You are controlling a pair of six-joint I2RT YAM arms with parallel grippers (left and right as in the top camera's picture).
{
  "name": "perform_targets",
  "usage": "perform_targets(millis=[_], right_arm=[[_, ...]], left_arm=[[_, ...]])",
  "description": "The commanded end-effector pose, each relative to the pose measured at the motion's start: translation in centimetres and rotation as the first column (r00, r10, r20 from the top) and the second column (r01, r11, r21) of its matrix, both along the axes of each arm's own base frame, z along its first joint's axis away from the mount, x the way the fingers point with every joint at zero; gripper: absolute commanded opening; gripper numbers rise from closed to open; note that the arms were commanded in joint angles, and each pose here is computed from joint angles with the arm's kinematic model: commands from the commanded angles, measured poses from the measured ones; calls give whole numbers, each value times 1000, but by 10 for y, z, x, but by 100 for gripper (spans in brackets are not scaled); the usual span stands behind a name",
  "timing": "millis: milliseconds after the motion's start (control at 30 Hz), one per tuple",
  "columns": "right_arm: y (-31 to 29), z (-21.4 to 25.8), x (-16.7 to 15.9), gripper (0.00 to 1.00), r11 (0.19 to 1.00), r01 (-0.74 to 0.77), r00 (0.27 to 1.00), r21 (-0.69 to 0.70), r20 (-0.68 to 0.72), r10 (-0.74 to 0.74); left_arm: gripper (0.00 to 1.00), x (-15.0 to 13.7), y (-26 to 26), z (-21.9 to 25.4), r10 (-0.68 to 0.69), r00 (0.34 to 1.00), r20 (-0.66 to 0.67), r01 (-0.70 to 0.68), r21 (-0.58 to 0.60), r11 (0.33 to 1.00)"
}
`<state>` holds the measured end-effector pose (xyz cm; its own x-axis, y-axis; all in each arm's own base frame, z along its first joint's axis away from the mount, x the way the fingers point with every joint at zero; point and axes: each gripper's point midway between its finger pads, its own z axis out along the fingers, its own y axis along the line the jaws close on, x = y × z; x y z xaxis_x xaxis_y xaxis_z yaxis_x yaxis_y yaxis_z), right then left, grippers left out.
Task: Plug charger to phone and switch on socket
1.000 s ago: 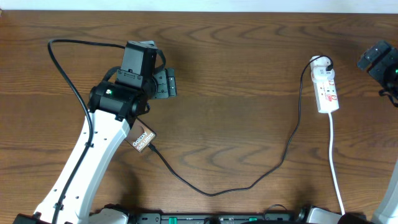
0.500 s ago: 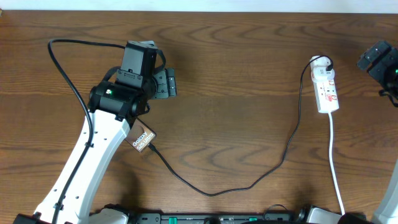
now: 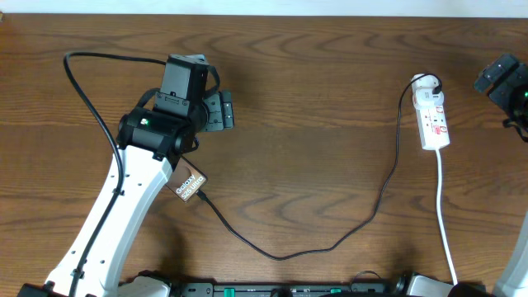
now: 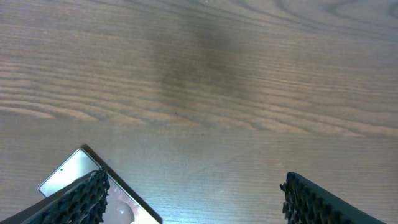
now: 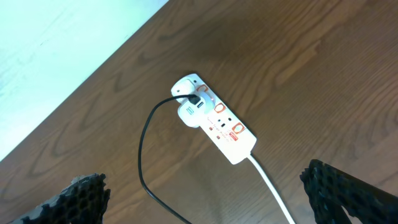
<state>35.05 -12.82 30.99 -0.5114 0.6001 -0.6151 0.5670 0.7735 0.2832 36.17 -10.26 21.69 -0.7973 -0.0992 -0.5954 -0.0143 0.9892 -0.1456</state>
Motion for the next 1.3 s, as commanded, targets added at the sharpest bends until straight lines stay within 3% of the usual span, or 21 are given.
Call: perform_targets(millis=[0,467,733,967,1100,1267], right_arm=[[-2,5,-3,99,1000,21,1000,-7,10,-21],[-2,5,-3,99,1000,21,1000,-7,10,-21],[-2,5,-3,99,1000,21,1000,-7,10,-21],[-2,5,-3,99,1000,21,1000,-7,10,-21],[-2,5,-3,99,1000,21,1000,-7,10,-21],[-2,5,-3,99,1000,21,1000,-7,10,-21]], left_arm=[[87,-2,3,13,-4,1000,30,4,14,1000],[88,-38,15,94,7,967,256,9,-60,998],[88,-98,35,169,37,873,486,33,-136,990],[88,-166,57,220,81,742,665,69,-197,978],[88,-196,73,228,116,698,707,51,-211,976],[87,-224,91,206,164,715,680,-32,-202,979]])
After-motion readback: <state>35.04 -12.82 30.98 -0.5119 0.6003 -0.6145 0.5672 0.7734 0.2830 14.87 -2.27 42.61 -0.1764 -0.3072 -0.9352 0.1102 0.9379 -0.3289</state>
